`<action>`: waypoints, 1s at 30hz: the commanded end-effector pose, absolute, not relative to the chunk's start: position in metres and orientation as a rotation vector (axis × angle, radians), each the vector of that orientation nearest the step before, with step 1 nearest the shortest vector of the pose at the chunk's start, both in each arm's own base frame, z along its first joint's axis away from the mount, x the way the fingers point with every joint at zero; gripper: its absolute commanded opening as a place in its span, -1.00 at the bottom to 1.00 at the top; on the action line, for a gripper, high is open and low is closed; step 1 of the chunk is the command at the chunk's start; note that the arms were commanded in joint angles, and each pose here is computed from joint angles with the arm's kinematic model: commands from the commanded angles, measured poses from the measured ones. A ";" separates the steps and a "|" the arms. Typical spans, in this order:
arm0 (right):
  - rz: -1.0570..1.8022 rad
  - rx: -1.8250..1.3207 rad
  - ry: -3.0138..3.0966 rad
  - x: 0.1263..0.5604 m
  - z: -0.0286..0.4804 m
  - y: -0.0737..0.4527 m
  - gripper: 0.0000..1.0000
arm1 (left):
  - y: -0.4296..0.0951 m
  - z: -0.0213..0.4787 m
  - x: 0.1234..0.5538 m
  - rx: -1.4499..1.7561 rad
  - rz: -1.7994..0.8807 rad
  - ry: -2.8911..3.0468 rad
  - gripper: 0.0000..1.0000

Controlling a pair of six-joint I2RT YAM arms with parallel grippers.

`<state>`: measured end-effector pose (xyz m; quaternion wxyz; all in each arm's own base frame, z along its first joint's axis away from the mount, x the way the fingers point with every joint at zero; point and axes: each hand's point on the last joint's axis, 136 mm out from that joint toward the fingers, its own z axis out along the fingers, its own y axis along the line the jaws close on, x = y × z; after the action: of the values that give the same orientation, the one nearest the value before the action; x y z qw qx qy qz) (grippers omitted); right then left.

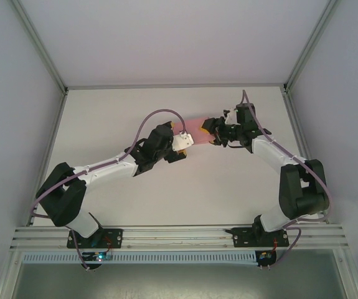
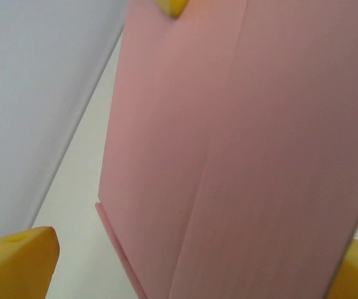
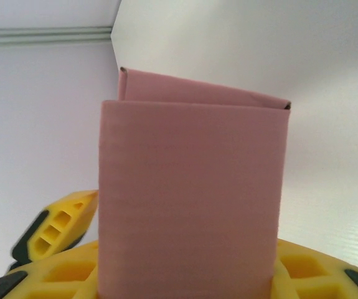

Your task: Assemble paper box

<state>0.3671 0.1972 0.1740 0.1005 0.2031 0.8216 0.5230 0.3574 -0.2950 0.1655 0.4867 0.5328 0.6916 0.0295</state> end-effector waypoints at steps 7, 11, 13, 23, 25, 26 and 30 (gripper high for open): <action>1.814 0.774 2.411 0.360 0.195 0.209 -0.28 | -0.300 0.169 0.360 1.283 0.098 1.638 0.55; 1.880 0.775 2.392 0.359 0.198 0.212 -0.28 | -0.301 0.169 0.361 1.290 0.101 1.649 0.38; 1.874 0.776 2.405 0.357 0.196 0.211 -0.24 | -0.302 0.172 0.361 1.278 0.096 1.642 0.25; 1.838 0.732 2.467 0.350 0.189 0.215 0.09 | -0.303 0.175 0.358 1.284 0.069 1.646 -0.22; 1.818 0.719 2.473 0.350 0.188 0.215 0.10 | -0.303 0.174 0.358 1.288 0.069 1.649 -0.26; 1.805 0.709 2.470 0.351 0.188 0.214 0.16 | -0.303 0.173 0.358 1.289 0.067 1.654 -0.26; 1.716 0.664 2.442 0.356 0.193 0.206 0.39 | -0.301 0.164 0.351 1.324 0.042 1.694 -0.30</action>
<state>0.3562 0.2067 0.1809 0.0149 0.2454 0.7883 0.5640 0.3524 -0.2977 0.1609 0.4809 0.5494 0.6827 0.0298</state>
